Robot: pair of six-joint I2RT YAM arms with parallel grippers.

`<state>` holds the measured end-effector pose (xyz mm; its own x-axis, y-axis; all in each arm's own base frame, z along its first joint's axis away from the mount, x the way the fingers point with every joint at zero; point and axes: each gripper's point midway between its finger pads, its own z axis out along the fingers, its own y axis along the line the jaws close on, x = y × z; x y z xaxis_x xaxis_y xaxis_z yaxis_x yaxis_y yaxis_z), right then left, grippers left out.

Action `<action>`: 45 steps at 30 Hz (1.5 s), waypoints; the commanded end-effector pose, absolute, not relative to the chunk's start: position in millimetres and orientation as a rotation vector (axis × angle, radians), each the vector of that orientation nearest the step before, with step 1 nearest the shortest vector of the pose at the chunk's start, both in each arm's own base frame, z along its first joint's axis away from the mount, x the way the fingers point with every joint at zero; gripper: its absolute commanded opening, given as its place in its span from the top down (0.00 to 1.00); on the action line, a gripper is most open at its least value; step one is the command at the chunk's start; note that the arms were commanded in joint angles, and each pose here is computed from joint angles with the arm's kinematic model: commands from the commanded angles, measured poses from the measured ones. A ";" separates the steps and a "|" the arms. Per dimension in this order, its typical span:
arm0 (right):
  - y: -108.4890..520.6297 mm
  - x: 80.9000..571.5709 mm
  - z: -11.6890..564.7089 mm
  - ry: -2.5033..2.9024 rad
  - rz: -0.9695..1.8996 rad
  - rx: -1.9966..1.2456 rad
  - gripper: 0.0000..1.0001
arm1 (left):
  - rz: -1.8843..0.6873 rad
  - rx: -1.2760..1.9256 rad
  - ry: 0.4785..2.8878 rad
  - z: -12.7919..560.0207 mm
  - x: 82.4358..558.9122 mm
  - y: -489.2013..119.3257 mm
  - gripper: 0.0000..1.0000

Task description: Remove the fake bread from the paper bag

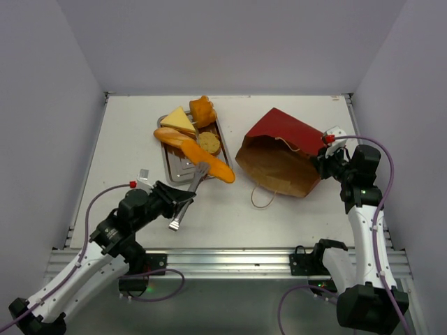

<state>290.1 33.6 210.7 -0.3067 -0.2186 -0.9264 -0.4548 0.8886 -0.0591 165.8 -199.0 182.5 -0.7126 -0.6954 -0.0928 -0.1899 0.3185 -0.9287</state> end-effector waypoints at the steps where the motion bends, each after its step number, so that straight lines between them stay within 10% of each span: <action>1: 36.7 292.6 221.1 1.842 0.255 -0.525 1.00 | -1.300 -1.112 1.855 192.8 198.6 -164.6 1.00; 30: 34.6 293.6 218.1 1.852 0.244 -0.524 1.00 | -1.176 -1.295 1.808 137.8 266.1 -154.6 1.00; 45: 34.7 293.3 218.9 1.849 0.243 -0.524 1.00 | -1.219 -1.243 1.864 138.3 258.2 -162.8 0.71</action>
<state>290.1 33.3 210.0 -0.3050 -0.2244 -0.9255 -0.4570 0.8871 -0.0645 250.4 -158.3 109.2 -0.3724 -0.9274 0.0352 -0.4841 0.1617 -0.8599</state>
